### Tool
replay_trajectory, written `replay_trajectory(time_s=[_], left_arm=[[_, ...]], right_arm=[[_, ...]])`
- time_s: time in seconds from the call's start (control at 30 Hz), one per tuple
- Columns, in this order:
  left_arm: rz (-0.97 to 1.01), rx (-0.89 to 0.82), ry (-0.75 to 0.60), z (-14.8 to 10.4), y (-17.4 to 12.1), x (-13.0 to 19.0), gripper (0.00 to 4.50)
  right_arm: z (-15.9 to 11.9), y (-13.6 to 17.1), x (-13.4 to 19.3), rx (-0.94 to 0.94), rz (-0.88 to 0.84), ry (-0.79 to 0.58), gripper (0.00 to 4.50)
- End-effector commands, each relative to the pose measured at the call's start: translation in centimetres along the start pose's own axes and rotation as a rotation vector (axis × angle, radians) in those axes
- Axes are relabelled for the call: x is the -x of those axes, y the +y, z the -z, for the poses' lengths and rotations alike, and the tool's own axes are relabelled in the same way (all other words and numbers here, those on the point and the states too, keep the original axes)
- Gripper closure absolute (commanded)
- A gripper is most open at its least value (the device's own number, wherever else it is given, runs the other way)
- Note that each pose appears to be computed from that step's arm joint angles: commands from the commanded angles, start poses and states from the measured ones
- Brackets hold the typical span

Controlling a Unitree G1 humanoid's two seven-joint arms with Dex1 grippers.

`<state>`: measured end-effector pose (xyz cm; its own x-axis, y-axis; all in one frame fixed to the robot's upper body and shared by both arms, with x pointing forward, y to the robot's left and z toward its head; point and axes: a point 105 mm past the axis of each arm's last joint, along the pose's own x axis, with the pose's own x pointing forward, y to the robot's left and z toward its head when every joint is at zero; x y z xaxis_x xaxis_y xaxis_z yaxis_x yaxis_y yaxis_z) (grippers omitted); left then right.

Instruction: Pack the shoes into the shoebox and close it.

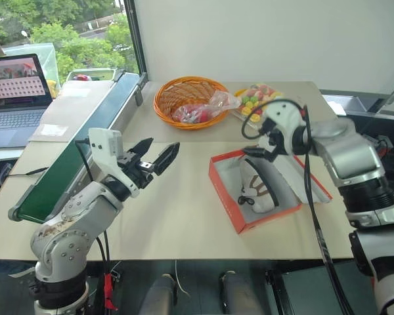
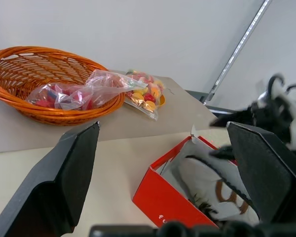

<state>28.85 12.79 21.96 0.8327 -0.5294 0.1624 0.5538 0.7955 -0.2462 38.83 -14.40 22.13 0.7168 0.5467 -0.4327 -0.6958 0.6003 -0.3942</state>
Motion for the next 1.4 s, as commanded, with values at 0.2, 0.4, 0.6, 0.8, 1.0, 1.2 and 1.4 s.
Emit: replay_trajectory(time_s=[0.2,0.4,0.6,0.8,1.0,1.2,1.4], left_arm=[[-0.033,-0.104,-0.019,-1.6,1.8,0.4,0.1],[-0.149,-0.182,0.013,-1.9,4.8,0.9,0.1],[-0.282,-0.265,0.052,-1.6,7.5,1.4,0.1],[-0.459,-0.275,0.001,-3.1,11.0,3.5,0.05],[-0.616,-0.359,0.014,-4.2,14.0,6.0,0.05],[-0.666,-0.338,0.015,-4.1,15.8,7.2,0.05],[-0.72,-0.41,0.049,-4.0,16.9,7.7,0.05]], right_arm=[[-4.4,1.7,2.5,-0.092,-0.181,-0.259,0.02],[-6.6,4.7,3.2,-0.165,-0.344,-0.43,0.02],[-7.7,7.0,2.9,-0.227,-0.434,-0.545,0.02],[-8.4,8.5,1.5,-0.234,-0.455,-0.592,0.01],[-9.5,10.0,0.1,-0.205,-0.483,-0.635,0.01],[-10.2,13.0,-2.0,-0.091,-0.571,-0.636,0.01],[-10.9,14.1,-3.4,-0.055,-0.588,-0.646,0.01]])
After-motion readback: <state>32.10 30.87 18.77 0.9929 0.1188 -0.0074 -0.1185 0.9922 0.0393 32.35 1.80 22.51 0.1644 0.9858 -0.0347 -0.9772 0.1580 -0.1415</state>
